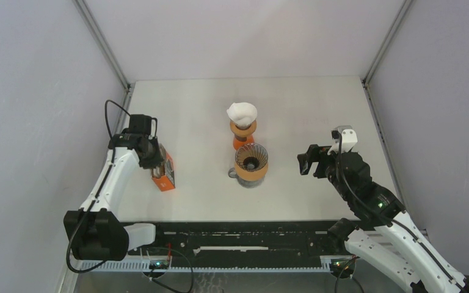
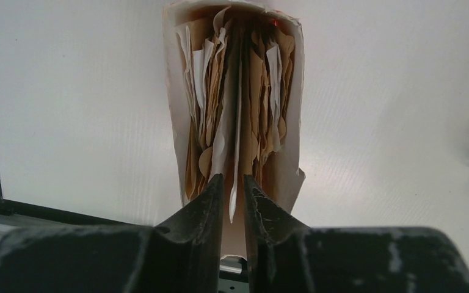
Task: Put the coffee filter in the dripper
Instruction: Pick up the coffee filter from the coffee filter holder.
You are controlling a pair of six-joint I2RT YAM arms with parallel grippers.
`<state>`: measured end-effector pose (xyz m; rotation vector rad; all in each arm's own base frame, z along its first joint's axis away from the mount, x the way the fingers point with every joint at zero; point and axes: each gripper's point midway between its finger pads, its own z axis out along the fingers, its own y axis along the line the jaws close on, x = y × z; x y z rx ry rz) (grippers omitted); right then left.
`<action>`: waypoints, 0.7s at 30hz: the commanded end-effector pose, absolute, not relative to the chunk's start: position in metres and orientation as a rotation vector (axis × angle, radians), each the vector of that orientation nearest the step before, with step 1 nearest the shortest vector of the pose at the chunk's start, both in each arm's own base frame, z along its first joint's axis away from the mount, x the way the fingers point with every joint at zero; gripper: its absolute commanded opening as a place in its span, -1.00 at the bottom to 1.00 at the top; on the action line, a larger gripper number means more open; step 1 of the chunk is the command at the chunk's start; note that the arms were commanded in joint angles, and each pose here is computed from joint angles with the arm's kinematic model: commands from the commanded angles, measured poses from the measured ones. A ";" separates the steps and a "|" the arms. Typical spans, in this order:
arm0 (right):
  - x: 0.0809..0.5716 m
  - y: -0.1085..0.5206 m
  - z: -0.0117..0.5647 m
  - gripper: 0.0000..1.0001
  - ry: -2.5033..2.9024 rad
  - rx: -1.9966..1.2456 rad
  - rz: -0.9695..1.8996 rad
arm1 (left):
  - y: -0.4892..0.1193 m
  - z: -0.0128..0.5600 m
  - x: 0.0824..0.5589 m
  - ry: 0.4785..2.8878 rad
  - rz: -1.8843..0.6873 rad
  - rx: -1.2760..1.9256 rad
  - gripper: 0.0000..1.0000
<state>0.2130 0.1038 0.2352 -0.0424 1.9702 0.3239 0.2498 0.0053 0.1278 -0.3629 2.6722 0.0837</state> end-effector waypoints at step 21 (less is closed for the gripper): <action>0.217 0.110 0.240 0.79 1.956 -0.030 0.357 | -0.001 0.105 0.245 2.736 0.052 -0.368 -0.69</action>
